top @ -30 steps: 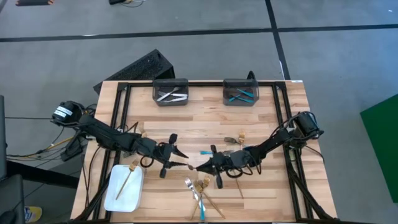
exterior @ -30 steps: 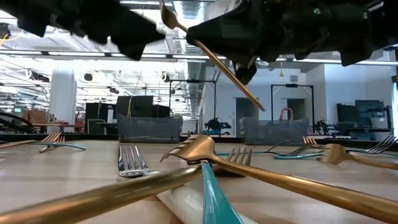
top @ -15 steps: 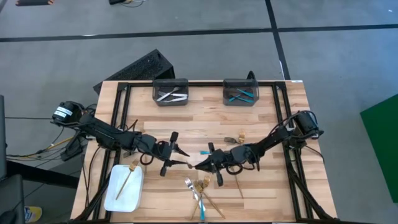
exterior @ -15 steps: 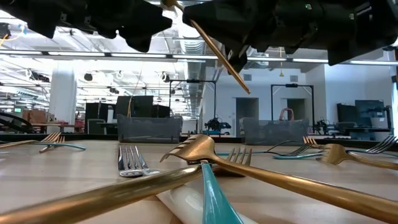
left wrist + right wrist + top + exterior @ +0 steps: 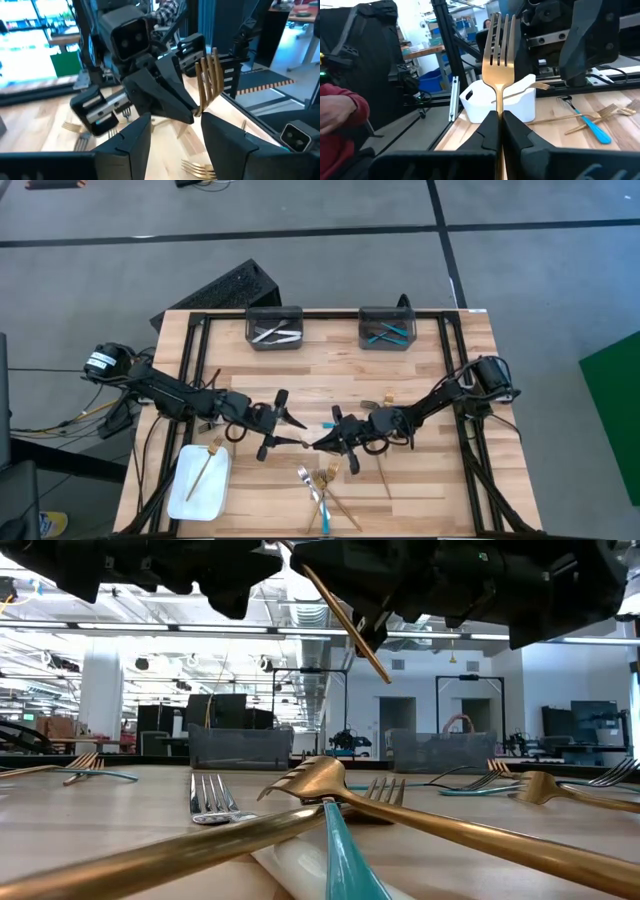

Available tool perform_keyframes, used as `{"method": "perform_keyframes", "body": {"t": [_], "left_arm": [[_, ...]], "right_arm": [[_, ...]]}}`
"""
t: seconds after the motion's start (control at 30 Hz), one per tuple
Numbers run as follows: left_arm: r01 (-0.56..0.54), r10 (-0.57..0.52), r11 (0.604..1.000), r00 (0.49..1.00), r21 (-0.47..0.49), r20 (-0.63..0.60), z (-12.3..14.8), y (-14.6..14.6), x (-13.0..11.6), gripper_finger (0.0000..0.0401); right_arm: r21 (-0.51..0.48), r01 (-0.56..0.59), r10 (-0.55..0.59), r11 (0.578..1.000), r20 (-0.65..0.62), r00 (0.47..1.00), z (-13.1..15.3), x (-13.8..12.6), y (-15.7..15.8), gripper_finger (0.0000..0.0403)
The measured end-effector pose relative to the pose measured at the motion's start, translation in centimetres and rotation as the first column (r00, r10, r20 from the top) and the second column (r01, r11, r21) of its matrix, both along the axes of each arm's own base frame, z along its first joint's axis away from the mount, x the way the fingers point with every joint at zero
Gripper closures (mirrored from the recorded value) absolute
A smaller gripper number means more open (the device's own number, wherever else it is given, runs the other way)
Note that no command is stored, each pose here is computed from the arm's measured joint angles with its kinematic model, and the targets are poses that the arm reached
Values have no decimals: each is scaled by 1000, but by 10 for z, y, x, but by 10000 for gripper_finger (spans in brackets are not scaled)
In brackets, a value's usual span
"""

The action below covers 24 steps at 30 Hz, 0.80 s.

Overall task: Sort silverware by color (type)
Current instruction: Put the gold spoon on the white bin

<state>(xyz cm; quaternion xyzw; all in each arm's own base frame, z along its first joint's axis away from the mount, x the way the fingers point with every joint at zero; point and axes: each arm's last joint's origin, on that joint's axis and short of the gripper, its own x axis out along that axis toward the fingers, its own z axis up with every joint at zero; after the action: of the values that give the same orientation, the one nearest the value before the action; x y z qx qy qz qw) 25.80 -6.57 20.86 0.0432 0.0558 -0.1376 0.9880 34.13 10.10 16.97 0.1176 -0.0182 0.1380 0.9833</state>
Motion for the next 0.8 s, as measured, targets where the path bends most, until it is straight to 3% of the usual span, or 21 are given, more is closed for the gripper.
{"method": "perform_keyframes", "body": {"t": [0.3, 0.57, 0.8], "left_arm": [[103, -103, 994, 995, 26, 11, -4, 2, 4, 238], [153, -153, 986, 988, 66, -4, -15, -2, 27, 240], [240, -241, 969, 971, 59, -1, -15, -5, 31, 279]], "right_arm": [[2, -11, 11, 1000, 11, 1000, 1, 1, -5, 383], [0, -23, 23, 1000, 4, 1000, 1, 3, -8, 383], [4, -45, 45, 999, 2, 999, 0, 1, -4, 383]]}}
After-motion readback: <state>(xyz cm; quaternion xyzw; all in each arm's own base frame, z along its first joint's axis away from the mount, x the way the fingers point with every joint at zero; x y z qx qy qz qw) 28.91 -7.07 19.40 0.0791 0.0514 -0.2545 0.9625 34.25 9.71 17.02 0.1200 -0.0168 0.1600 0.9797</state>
